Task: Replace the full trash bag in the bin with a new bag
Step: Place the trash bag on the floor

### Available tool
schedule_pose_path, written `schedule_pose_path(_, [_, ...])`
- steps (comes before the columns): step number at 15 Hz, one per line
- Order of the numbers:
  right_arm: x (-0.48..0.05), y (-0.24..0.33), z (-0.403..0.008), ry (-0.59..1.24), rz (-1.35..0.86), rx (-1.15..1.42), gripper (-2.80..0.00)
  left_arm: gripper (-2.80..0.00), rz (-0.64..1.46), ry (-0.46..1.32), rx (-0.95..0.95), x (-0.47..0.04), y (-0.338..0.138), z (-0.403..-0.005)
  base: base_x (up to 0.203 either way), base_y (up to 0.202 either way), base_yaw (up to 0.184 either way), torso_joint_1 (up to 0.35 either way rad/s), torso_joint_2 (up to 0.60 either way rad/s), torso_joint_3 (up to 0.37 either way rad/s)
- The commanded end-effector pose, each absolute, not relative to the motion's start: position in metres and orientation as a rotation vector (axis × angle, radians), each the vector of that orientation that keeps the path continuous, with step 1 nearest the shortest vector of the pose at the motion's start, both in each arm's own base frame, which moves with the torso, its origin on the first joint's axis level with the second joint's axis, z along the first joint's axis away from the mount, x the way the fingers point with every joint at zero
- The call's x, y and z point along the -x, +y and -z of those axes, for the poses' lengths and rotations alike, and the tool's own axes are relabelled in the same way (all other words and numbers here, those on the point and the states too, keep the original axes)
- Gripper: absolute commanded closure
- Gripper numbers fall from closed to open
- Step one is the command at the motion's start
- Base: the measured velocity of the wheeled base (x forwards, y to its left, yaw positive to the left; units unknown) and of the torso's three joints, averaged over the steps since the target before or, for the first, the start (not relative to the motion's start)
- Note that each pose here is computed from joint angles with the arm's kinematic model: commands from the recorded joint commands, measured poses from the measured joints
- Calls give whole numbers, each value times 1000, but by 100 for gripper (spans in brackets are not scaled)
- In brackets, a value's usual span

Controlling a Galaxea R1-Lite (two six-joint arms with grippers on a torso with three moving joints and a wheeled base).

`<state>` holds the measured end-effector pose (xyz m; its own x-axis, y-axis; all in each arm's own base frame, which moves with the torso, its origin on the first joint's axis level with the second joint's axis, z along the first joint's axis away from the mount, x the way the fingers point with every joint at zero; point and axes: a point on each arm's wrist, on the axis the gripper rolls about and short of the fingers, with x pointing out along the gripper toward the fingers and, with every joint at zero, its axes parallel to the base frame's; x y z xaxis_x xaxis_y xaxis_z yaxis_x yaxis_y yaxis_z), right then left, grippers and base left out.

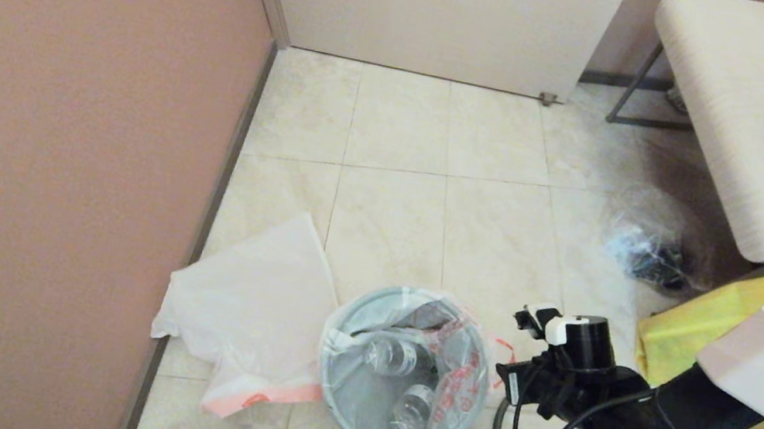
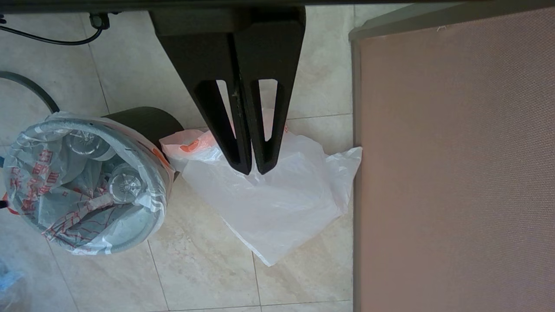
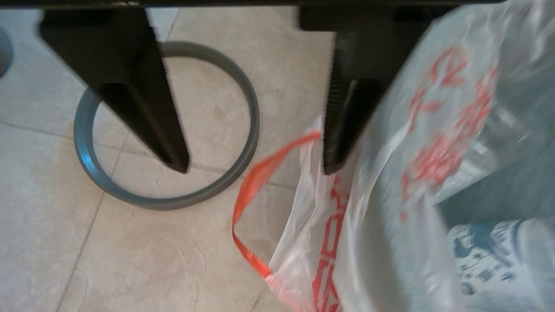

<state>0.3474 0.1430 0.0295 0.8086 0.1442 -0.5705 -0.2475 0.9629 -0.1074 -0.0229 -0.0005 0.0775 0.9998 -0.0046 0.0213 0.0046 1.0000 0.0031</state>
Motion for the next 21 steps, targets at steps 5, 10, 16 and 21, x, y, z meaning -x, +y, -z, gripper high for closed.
schedule_pose_path(5, [-379,133,-2,605,-147,202,-280,0,5,-13,-3,22,-1,-76,0,0,0,0,0,0])
schedule_pose_path(10, [-396,121,7,600,-37,174,-280,0,5,-12,-3,22,-1,-75,0,0,0,0,0,0])
schedule_pose_path(16, [-409,133,20,628,113,98,-280,0,5,-12,-3,22,-1,-75,0,0,0,0,0,0])
schedule_pose_path(21, [-400,141,-6,816,66,-138,-280,0,5,-14,-3,22,-1,-76,0,0,0,0,0,0])
